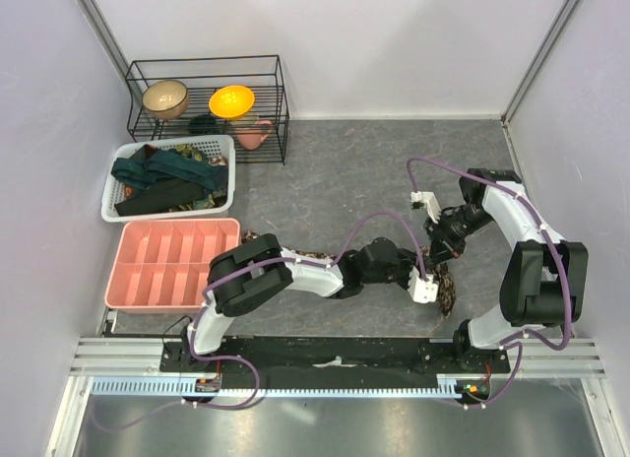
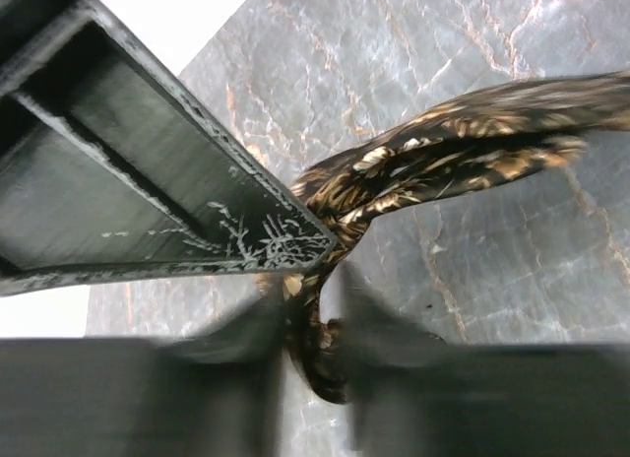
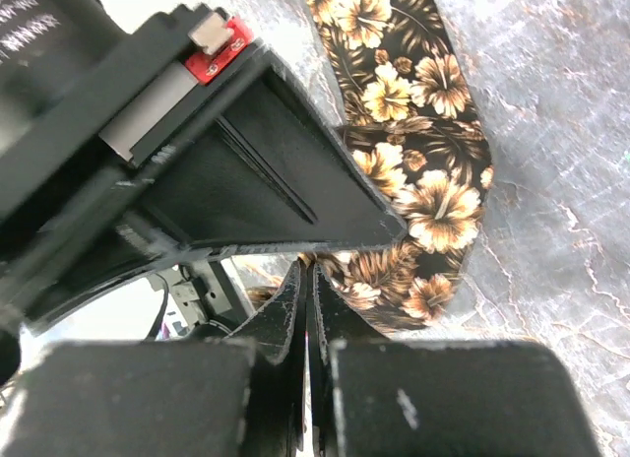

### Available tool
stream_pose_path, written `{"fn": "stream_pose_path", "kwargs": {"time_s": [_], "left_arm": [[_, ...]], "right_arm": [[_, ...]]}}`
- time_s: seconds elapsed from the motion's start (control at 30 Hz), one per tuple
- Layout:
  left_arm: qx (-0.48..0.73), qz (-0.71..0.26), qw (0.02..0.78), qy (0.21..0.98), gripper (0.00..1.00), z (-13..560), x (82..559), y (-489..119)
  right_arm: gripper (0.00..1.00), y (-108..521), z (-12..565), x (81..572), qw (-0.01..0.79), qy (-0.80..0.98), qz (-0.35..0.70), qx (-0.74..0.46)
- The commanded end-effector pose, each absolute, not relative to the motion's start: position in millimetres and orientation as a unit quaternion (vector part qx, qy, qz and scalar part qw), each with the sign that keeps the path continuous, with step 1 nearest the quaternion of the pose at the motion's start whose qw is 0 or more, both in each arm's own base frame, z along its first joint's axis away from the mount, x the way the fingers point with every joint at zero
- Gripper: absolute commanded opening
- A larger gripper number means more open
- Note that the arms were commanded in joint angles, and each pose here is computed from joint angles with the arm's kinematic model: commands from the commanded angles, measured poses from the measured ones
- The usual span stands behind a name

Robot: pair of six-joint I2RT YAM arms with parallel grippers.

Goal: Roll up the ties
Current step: Flatten out the tie at the center of the board.

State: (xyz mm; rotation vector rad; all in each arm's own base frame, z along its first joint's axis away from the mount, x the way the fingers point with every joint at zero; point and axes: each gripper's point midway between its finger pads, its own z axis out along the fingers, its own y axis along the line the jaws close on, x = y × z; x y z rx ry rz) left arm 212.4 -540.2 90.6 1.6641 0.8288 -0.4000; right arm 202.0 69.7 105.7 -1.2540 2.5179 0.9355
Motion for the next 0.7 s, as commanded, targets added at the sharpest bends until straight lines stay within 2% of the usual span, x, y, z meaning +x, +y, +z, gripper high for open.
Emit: {"fn": "stream_pose_path", "kwargs": {"time_s": [0.0, 0.07, 0.13, 0.17, 0.2, 0.23, 0.27, 0.3, 0.33, 0.37, 0.4, 0.57, 0.67], "left_arm": [[0.703, -0.146, 0.620, 0.316, 0.05, 121.9, 212.7, -550.7], [0.709, -0.159, 0.596, 0.341, 0.02, 113.5, 208.3, -543.0], [0.707, -0.181, 0.576, 0.367, 0.02, 119.7, 204.6, -535.5], [0.718, -0.204, 0.522, 0.413, 0.02, 100.5, 196.7, -523.2], [0.718, -0.245, 0.503, 0.414, 0.02, 115.4, 185.2, -525.3], [0.711, -0.268, 0.471, 0.448, 0.02, 112.7, 189.8, -516.7], [0.688, -0.313, 0.414, 0.508, 0.02, 115.0, 184.1, -511.3], [0.681, -0.364, 0.367, 0.518, 0.02, 120.2, 171.9, -508.5], [0.657, -0.377, 0.330, 0.564, 0.02, 110.6, 183.0, -501.2], [0.619, -0.406, 0.262, 0.620, 0.02, 105.0, 174.6, -490.0], [0.599, -0.442, 0.239, 0.623, 0.02, 119.9, 173.8, -495.4], [0.429, -0.501, 0.091, 0.746, 0.02, 105.7, 196.1, -487.2], [0.323, -0.523, -0.004, 0.789, 0.02, 93.5, 207.1, -481.3]], "right_arm": [[0.00, 83.8, 136.7, 188.5, 0.090, 0.837, 0.353, -0.409], [0.02, 83.3, 141.7, 197.9, 0.100, 0.841, 0.354, -0.398], [0.18, 75.5, 156.6, 223.4, 0.142, 0.847, 0.354, -0.371], [0.27, 71.1, 163.5, 234.3, 0.162, 0.848, 0.355, -0.360], [0.62, 59.1, 176.5, 254.2, 0.200, 0.849, 0.355, -0.336], [0.98, 53.1, 181.7, 262.7, 0.217, 0.848, 0.355, -0.328], [0.98, 40.4, 188.4, 274.3, 0.240, 0.851, 0.345, -0.314], [0.98, 35.0, 187.6, 279.7, 0.245, 0.853, 0.346, -0.304], [0.98, 31.3, 188.9, 283.6, 0.256, 0.852, 0.348, -0.296], [0.98, 26.3, 188.3, 287.5, 0.264, 0.854, 0.344, -0.289], [0.98, 20.1, 184.3, 287.7, 0.266, 0.857, 0.343, -0.278], [0.98, 19.8, 169.4, 284.3, 0.263, 0.860, 0.346, -0.265], [0.98, 22.8, 162.3, 278.4, 0.266, 0.861, 0.344, -0.262]]}}
